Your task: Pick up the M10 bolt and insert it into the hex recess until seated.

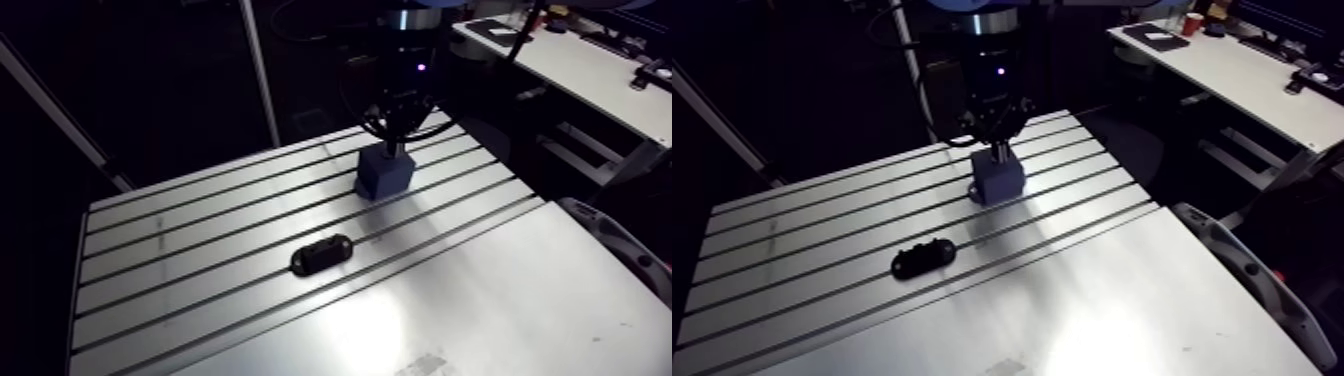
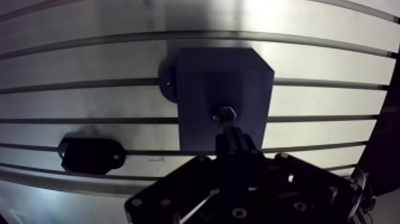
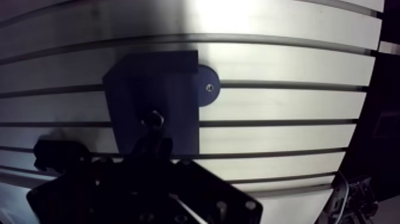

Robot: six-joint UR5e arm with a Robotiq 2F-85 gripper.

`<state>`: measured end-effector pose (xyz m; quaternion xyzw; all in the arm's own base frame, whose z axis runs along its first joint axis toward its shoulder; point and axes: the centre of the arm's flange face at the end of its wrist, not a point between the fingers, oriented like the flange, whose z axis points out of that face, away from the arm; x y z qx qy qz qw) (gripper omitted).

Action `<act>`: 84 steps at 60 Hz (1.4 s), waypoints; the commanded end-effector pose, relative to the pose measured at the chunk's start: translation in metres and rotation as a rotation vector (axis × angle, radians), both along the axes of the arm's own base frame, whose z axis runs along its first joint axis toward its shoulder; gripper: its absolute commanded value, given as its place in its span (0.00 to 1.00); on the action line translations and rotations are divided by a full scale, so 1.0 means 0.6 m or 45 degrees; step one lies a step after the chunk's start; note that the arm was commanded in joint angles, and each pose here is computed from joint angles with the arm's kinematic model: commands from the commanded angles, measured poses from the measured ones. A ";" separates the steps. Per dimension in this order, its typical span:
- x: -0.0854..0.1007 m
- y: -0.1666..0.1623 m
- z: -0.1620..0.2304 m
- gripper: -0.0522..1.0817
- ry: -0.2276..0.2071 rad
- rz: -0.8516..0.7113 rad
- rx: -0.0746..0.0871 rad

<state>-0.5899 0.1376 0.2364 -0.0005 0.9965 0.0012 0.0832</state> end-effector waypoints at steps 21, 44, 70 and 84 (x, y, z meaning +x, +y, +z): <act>-0.002 0.001 -0.013 1.00 -0.015 0.003 -0.005; -0.003 0.004 -0.017 1.00 -0.019 0.003 -0.006; -0.011 0.005 0.005 1.00 0.006 0.039 -0.003; -0.015 0.005 0.023 1.00 0.011 0.041 -0.001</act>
